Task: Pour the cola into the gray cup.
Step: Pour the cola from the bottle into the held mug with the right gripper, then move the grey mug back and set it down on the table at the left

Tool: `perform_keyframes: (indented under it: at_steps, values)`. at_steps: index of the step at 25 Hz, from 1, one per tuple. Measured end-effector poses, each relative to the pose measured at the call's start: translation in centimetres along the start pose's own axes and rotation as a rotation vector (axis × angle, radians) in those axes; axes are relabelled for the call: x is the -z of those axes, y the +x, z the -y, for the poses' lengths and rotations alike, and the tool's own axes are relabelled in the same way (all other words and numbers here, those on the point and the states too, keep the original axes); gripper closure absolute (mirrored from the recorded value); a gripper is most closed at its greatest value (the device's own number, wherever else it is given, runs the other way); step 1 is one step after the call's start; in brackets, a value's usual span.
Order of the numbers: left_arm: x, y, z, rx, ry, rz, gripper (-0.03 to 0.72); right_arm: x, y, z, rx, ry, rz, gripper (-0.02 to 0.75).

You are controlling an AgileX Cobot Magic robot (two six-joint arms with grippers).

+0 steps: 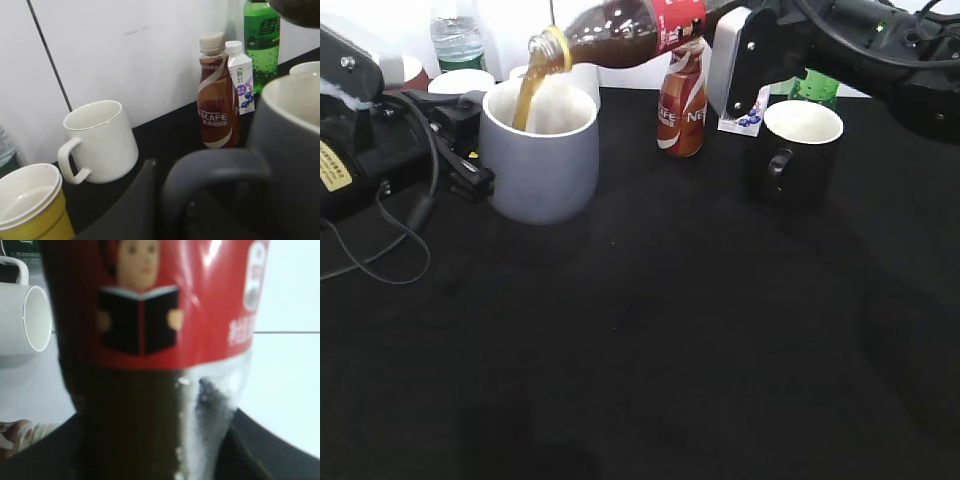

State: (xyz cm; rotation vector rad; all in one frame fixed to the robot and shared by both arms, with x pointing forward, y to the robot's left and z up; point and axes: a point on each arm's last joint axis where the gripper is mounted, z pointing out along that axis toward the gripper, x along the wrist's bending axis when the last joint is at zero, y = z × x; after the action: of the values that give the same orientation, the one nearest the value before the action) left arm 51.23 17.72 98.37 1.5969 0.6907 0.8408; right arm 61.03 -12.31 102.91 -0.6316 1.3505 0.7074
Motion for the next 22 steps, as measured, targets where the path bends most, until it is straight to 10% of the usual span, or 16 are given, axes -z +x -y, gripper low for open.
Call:
perform_keyframes:
  at_steps: [22]
  values:
    - [0.03,0.19,-0.39,0.012,-0.045,-0.022,0.637,-0.04,0.11,0.21,-0.191,0.018,0.006,0.353]
